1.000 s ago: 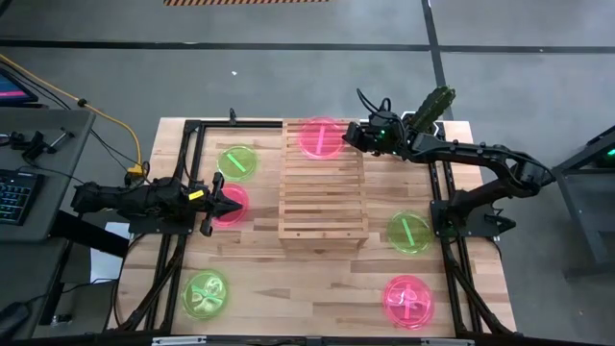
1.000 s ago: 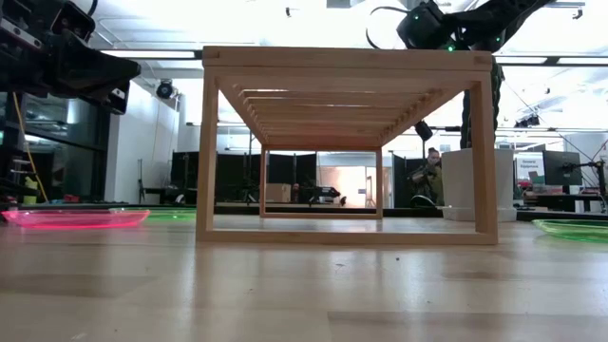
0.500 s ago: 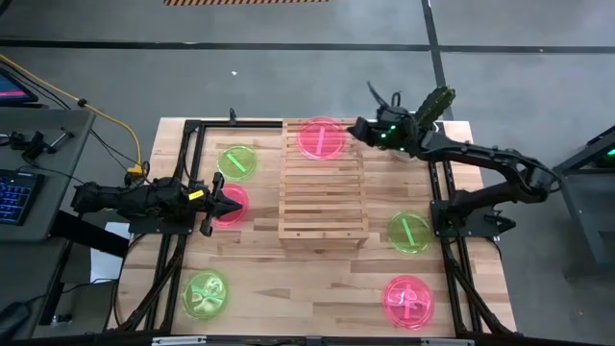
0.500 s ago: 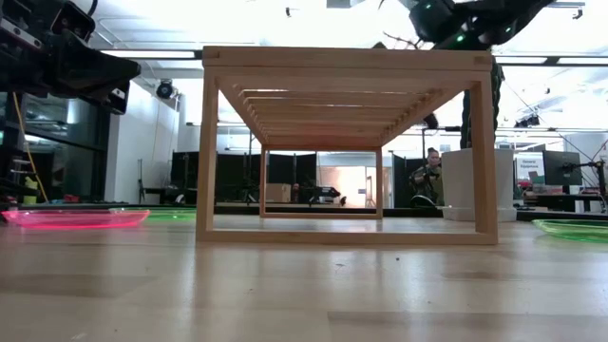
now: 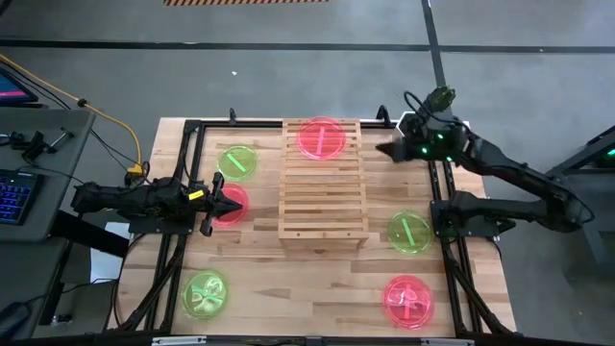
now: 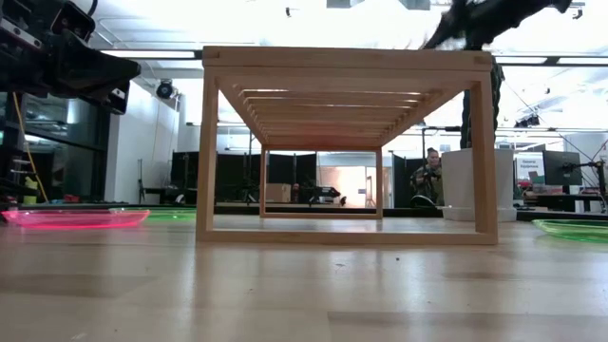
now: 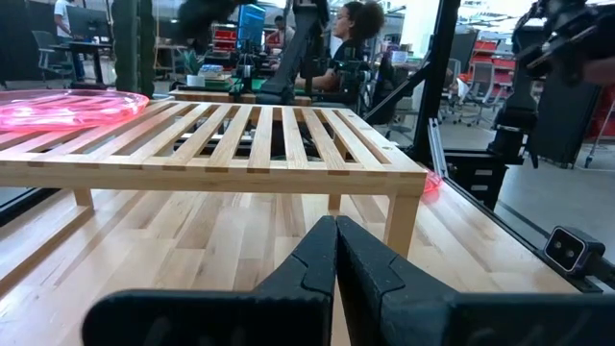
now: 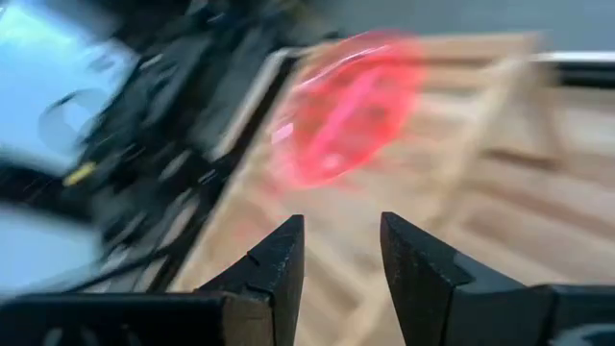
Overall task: Place and stack plates onto a shelf
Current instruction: Put the top left green transparent plate on the shelf
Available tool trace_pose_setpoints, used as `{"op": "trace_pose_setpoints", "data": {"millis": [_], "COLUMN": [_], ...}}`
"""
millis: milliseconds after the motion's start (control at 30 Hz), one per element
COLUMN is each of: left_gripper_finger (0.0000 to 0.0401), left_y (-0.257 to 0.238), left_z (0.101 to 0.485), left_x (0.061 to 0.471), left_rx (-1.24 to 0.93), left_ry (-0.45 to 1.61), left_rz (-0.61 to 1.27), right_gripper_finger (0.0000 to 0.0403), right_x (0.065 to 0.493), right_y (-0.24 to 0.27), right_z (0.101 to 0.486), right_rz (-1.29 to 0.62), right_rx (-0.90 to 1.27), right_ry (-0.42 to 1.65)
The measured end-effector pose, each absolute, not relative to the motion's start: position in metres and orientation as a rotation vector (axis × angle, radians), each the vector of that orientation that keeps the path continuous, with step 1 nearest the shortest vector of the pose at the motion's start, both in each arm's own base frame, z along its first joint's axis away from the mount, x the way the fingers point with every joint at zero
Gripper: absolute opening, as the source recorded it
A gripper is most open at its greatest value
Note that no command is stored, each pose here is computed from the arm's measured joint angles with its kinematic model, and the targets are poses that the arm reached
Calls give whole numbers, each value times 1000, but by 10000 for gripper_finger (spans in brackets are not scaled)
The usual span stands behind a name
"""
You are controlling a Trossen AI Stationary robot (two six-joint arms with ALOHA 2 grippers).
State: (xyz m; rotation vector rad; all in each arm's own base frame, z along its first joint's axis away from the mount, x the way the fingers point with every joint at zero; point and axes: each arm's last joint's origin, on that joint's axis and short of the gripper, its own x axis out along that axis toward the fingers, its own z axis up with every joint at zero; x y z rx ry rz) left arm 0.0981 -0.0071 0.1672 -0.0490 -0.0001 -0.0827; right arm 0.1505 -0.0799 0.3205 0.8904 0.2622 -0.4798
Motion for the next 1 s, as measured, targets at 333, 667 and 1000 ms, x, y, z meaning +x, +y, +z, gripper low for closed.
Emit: {"op": "trace_pose_setpoints", "data": {"millis": [333,667,1000], "left_gripper_finger": [1,1,19], "left_y": [-7,4,10], "left_z": [173,231,276], "left_x": [98,73,94], "left_rx": [-105,-525,-601], "left_ry": [-56,-762,-288], "left_rz": [-86,84,324], "right_gripper_finger": [122,122,122], "right_x": [168,171,173], "right_y": [-24,-8,-11], "right_z": [320,318,322], "right_rz": [-304,-365,-369], "right_rx": [663,621,656], "right_ry": [366,367,304]}}
